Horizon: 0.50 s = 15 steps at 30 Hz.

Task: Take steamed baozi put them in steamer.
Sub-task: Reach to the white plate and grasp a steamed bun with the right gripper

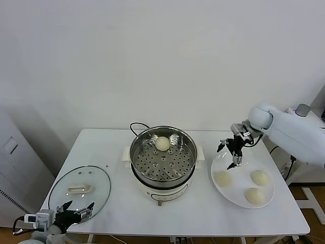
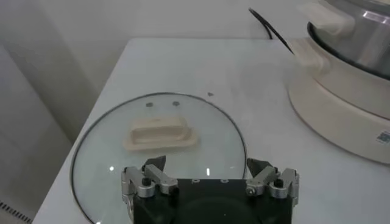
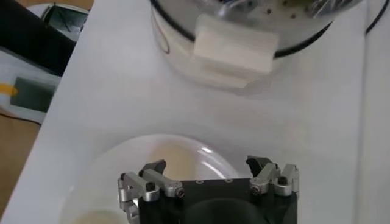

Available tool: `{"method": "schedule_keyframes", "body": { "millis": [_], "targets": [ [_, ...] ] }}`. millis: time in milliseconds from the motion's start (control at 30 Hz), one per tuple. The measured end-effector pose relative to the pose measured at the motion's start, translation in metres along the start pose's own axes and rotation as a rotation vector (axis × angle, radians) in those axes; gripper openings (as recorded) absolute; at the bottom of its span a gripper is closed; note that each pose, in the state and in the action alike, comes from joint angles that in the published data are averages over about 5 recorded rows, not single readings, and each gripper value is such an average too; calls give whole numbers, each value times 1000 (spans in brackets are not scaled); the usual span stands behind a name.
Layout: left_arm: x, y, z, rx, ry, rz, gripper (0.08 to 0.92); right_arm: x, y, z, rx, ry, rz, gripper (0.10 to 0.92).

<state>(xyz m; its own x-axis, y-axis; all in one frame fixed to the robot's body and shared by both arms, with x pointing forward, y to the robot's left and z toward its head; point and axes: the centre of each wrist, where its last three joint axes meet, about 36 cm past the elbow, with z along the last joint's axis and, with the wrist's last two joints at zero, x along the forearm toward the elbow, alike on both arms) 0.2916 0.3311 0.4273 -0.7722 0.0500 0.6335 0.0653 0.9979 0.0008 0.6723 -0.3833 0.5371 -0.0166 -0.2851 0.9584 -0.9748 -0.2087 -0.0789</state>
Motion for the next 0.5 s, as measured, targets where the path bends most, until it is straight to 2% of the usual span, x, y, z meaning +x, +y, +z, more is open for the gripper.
{"method": "schedule_keyframes", "body": {
  "millis": [500],
  "targets": [
    [-1,1,1,-5,6,-1,823,-46,17,13,-42,20,-37,823]
  ]
}}
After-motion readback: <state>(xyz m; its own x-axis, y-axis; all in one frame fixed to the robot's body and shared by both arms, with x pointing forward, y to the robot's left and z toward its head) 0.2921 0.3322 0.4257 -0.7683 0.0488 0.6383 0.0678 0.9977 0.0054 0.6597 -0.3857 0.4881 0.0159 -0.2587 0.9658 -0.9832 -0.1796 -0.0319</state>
